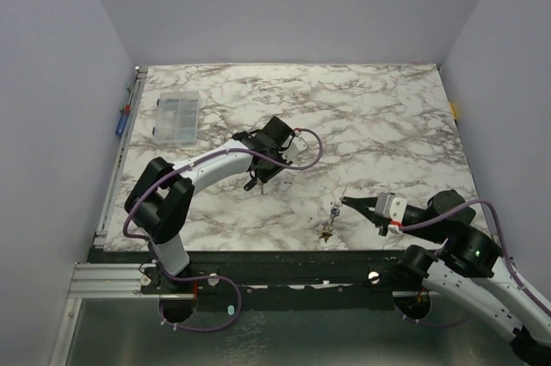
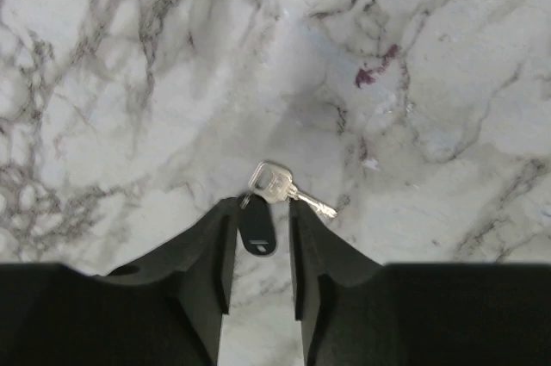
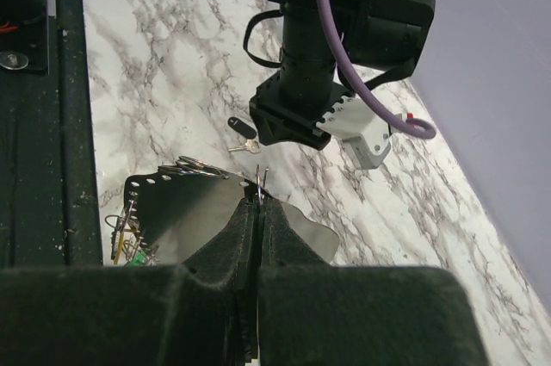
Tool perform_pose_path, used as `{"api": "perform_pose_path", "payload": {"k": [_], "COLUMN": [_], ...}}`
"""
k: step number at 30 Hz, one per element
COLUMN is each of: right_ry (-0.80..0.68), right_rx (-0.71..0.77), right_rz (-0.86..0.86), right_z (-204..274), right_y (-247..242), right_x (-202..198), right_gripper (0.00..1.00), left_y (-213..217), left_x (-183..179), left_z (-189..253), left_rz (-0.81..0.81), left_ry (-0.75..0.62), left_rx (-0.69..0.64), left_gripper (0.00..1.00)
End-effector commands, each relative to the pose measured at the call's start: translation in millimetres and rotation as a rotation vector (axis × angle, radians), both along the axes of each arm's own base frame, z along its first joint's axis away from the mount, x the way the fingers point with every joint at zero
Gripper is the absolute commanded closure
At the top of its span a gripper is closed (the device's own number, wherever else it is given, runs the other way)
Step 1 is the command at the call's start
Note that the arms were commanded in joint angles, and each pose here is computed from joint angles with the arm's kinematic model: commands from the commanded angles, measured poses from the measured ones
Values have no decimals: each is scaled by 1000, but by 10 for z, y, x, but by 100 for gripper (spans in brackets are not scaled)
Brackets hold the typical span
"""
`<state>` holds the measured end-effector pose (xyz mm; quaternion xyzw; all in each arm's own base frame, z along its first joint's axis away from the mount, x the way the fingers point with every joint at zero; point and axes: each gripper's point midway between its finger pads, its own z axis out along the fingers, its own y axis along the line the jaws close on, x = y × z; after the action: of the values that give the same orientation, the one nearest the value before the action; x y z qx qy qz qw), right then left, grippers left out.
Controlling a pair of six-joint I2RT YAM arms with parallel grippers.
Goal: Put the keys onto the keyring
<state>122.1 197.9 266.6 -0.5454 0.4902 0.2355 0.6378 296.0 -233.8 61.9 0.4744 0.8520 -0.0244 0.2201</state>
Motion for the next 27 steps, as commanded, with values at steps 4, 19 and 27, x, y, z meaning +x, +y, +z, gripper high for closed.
{"api": "perform_pose_path", "payload": {"k": [4,19,27], "right_ry": [-31,-30,-23], "right_rx": [41,42,39], "right_rz": [27,26,26], "right_z": [221,239,214], "right_y": [24,23,31], "right_x": [-46,-46,-40], "right_gripper": [99,99,99], "left_y": [143,206,190], "left_x": [-96,88,105], "left_z": [90,-256,-339], "left_rz": [14,21,16], "left_ry": [-37,-26,9], "left_rx": [-14,31,14], "left_gripper": [43,55,56]}}
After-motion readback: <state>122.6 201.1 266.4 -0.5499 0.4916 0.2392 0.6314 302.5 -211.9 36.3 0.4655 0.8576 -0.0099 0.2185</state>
